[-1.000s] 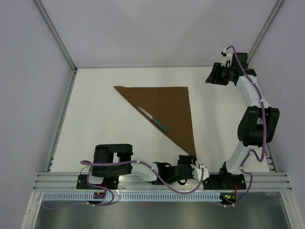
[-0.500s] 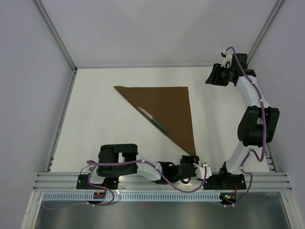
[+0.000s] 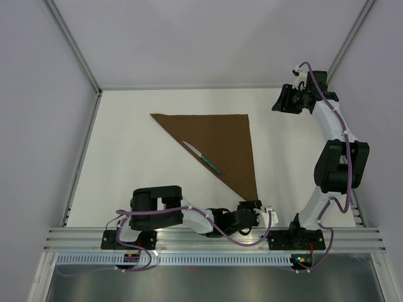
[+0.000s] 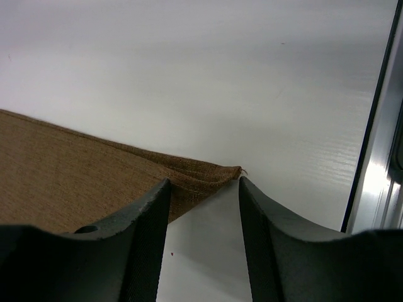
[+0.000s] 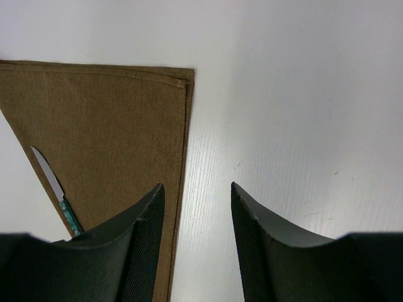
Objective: Fold the napkin, place the utensils inside, and roll it up
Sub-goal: Fold the napkin at the center of the board.
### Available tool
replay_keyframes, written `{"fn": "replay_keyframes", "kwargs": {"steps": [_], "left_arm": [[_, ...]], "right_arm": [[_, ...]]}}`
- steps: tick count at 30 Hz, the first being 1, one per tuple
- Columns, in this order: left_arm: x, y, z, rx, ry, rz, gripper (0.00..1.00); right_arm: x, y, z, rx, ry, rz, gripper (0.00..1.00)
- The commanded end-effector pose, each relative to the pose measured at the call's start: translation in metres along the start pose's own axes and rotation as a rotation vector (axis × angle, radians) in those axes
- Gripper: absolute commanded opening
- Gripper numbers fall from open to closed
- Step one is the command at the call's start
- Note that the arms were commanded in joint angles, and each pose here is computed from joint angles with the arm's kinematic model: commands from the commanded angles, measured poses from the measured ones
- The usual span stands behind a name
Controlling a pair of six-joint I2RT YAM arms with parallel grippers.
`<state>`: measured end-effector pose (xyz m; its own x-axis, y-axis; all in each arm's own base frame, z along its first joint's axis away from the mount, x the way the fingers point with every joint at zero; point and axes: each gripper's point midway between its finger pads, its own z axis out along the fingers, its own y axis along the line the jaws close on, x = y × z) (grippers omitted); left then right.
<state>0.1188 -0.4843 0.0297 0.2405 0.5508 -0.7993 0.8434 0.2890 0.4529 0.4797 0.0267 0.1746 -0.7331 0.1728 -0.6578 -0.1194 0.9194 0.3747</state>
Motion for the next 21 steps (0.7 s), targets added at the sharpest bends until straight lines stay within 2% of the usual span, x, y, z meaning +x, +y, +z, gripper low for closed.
{"fn": "replay_keyframes", "kwargs": {"steps": [1, 10, 21], "left_arm": [[-0.008, -0.007, 0.008, 0.029, -0.032, -0.068, 0.51], [-0.006, -0.003, 0.010, 0.034, -0.031, -0.100, 0.33], [-0.023, 0.004, 0.007, 0.043, -0.071, -0.119, 0.11]], "right_arm": [[-0.015, 0.006, -0.012, -0.014, -0.057, -0.003, 0.52], [-0.015, 0.007, -0.011, -0.015, -0.056, -0.004, 0.52], [-0.015, 0.006, -0.011, -0.012, -0.054, -0.004, 0.51]]}}
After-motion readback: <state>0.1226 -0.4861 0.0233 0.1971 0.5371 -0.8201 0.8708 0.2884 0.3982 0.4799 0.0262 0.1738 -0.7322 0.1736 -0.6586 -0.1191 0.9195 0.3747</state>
